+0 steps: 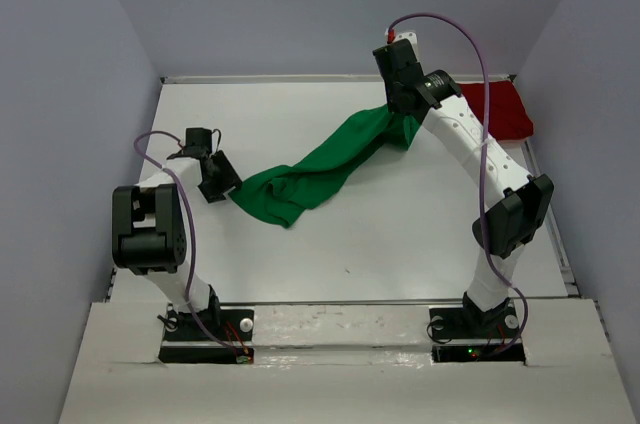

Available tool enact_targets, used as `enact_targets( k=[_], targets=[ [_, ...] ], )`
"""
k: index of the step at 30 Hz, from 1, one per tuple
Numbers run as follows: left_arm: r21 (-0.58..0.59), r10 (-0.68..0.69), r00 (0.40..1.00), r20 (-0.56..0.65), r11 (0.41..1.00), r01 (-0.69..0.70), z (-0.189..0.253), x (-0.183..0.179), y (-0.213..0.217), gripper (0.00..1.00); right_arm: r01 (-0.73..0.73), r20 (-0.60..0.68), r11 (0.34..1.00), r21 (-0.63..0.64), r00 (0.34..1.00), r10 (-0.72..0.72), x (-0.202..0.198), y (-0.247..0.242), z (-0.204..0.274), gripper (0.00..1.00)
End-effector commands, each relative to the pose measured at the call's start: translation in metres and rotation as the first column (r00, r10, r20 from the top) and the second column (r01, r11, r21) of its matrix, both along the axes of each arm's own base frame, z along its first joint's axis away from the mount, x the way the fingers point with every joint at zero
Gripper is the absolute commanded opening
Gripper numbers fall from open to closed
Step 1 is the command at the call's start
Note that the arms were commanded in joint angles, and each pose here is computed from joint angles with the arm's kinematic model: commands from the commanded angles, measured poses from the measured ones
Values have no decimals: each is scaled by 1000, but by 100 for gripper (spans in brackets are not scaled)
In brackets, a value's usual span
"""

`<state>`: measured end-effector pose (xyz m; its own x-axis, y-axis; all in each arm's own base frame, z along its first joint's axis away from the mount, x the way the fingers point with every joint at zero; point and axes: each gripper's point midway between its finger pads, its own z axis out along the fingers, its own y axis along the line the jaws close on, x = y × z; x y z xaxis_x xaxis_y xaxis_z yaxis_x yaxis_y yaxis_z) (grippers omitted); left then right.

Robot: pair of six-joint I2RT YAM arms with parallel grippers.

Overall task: Fold and stack the t-shirts
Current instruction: Flatten the tshirt out

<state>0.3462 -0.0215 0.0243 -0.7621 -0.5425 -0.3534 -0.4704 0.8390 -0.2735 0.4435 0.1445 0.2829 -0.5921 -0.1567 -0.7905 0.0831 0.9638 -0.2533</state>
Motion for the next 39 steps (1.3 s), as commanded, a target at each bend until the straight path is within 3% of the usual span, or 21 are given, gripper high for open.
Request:
enact_targets(
  k=[1, 6, 10, 12, 20, 25, 28, 32, 39],
  targets=[
    [-55, -18, 999, -51, 998, 15, -12, -1, -8, 56, 2, 77, 999, 36, 997, -5, -3, -6, 34, 0],
    [-71, -28, 999, -36, 997, 25, -10, 1, -11, 29, 4, 69, 1000, 31, 998, -6, -2, -5, 31, 0],
    [-71, -32, 999, -36, 997, 30, -9, 1, -11, 14, 0, 65, 999, 32, 998, -3, -1, -4, 29, 0],
    [-70, -32, 999, -36, 997, 30, -9, 1, -10, 1, 4, 60, 1000, 28, 998, -5, 0, -4, 26, 0],
    [19, -29, 999, 37, 999, 28, 26, 7, 2, 0, 16, 25, 1000, 20, 1000, -17, 1, -3, 8, 0],
    [167, -59, 976, 211, 986, 23, 112, 17, 18, 0, 49, 50, 999, -15, 998, -48, 5, -18, 17, 0],
    [240, -65, 943, 326, 971, -16, 179, 19, 31, 0, 73, 121, 997, 11, 990, -74, 5, -34, 52, 0],
    [293, -110, 854, 509, 955, -52, 291, 14, 37, 0, 131, 242, 990, 43, 961, -137, -3, -65, 115, 0],
    [253, -165, 717, 678, 967, -17, 381, 0, 19, 0, 164, 428, 978, 128, 880, -204, -46, -102, 208, 0]
  ],
)
